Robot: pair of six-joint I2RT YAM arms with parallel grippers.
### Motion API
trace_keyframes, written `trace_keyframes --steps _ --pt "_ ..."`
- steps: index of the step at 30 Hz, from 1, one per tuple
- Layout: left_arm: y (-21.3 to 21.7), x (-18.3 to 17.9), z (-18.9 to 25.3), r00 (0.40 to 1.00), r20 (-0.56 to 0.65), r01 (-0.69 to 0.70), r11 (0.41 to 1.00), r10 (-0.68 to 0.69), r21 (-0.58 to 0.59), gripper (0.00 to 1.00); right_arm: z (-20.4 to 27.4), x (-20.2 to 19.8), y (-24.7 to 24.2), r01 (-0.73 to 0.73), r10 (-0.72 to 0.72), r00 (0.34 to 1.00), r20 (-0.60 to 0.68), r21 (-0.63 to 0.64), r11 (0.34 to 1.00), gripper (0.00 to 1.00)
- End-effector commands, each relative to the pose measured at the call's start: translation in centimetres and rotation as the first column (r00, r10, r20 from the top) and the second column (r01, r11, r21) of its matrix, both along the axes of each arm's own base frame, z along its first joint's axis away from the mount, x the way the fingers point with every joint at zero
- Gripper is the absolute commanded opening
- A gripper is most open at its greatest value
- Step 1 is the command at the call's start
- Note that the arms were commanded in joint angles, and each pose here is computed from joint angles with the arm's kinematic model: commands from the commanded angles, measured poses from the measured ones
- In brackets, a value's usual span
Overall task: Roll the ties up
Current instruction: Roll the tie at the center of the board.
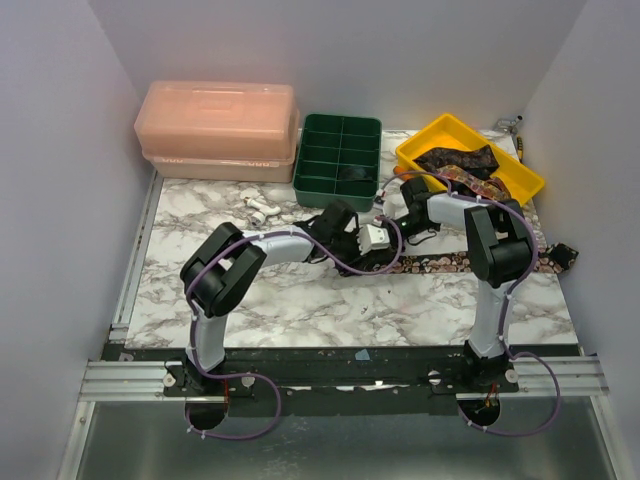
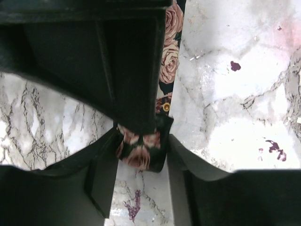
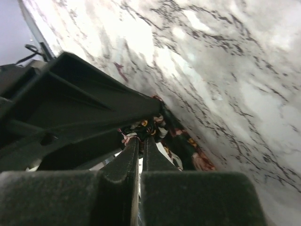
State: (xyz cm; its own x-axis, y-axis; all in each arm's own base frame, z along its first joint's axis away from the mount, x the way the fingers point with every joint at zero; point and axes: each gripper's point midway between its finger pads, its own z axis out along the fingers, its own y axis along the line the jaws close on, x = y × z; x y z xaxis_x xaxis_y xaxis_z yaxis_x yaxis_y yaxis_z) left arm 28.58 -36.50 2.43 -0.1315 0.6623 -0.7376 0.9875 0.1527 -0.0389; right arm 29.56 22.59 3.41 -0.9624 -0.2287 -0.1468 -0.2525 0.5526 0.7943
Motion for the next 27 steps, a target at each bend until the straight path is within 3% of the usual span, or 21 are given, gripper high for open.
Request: trace_keyframes --steps 1,6,13,21,27 --pt "3.6 -2.5 -4.0 0.981 -0.183 -0.040 0.993 0.061 0.113 0.51 -5.7 -0.2 -4.0 -0.048 0.061 0.997 0.040 -0.275 0.960 0.00" --pt "2.2 -0.9 -1.9 0.993 -0.118 -0.032 0.999 0.029 -0.029 0.60 -7.1 -0.5 -4.9 -0.052 0.060 0.998 0.015 -0.334 0.941 0.00" --pt "-0.3 -0.4 1.1 0.999 -0.018 0.029 0.966 -0.035 -0.256 0.64 -7.7 -0.7 -5.5 -0.064 0.074 0.997 0.011 -0.366 0.928 0.00" --pt "-1.1 -0.4 -0.2 0.999 -0.036 0.011 0.950 -0.023 -0.312 0.53 -8.5 -1.2 -5.8 -0.087 0.093 0.996 0.000 -0.368 0.926 0.01" --pt "-1.5 -0.4 -1.2 0.999 -0.029 0.005 0.953 -0.014 -0.302 0.51 -9.5 -1.3 -6.1 -0.091 0.101 0.995 0.004 -0.389 0.917 0.01"
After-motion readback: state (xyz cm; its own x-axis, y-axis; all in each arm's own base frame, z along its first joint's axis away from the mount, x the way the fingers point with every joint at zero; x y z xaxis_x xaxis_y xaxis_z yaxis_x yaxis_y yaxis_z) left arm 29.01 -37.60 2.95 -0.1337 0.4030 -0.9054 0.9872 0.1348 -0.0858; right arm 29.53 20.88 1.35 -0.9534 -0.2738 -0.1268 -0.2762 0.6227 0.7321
